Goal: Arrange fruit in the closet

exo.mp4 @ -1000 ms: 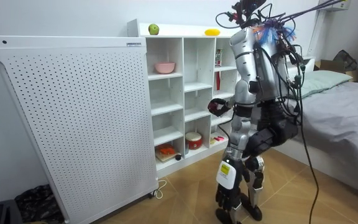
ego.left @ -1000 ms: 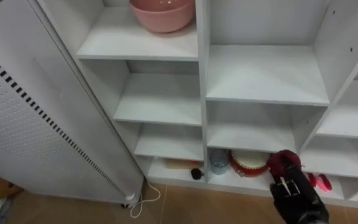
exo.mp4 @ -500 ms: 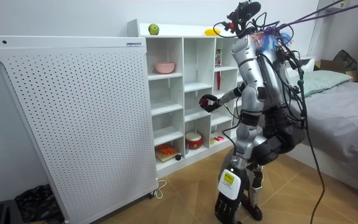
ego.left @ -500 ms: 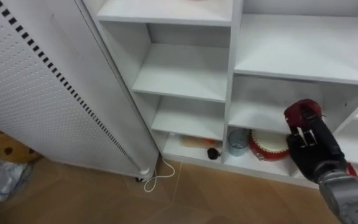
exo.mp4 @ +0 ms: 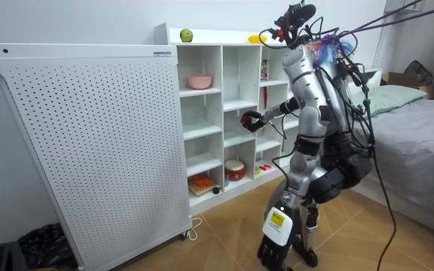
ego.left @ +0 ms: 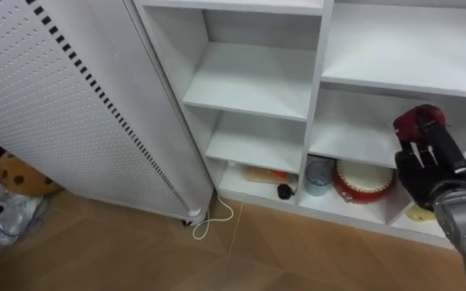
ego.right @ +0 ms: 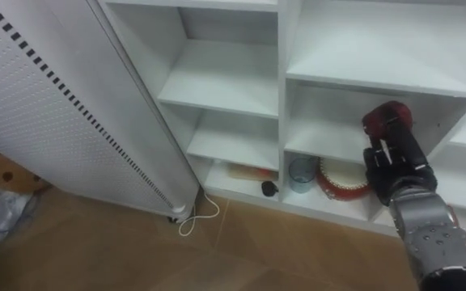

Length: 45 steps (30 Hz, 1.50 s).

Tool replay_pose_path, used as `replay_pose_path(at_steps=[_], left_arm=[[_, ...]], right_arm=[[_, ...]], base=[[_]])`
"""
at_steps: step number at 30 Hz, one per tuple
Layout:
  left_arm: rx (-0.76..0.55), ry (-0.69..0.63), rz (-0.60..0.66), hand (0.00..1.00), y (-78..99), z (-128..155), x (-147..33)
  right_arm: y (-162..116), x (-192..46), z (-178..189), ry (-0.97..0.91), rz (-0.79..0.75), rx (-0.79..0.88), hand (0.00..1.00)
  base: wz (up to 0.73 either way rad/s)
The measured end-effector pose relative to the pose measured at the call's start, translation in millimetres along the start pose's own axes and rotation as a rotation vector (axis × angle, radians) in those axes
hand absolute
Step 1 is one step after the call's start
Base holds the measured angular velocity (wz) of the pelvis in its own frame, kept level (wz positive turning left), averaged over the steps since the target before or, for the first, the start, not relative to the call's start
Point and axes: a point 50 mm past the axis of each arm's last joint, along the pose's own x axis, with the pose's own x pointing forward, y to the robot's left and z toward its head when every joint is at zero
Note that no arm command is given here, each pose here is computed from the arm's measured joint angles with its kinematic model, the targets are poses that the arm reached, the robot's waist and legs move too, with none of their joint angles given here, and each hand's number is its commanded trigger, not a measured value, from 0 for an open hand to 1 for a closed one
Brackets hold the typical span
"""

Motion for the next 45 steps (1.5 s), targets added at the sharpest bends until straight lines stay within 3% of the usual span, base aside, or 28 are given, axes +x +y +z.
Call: replay_pose_path(at_steps=[8,19,34,39,45], left_arm=[[0.000,-0.004,0.009,0.00,0.0,-4,-3.7],[0.033,0.009,0.012,0.00,-1.7,-14,-8.8],[0.033,-0.033,-0.001,0.00,-5.2,-5,-10.9],[0.037,-0.020,-0.010,0.00,-5.4,-7,-10.8],[0.054,-0.011,-0.053,0.00,-4.1,-10,-10.5]], right_arm=[[19,-2,20,-0.055,-0.029,0.032,0.00],[20,-3,23,-0.072,-0.068,0.006,0.00],[18,-2,23,-0.071,-0.036,-0.003,0.00],[5,-1,21,-0.063,-0.013,-0.011,0.00],[-38,-1,22,-0.043,-0.030,-0.049,0.00]], base=[[0.01],[0.01],[0.00],[0.00],[-0.01]])
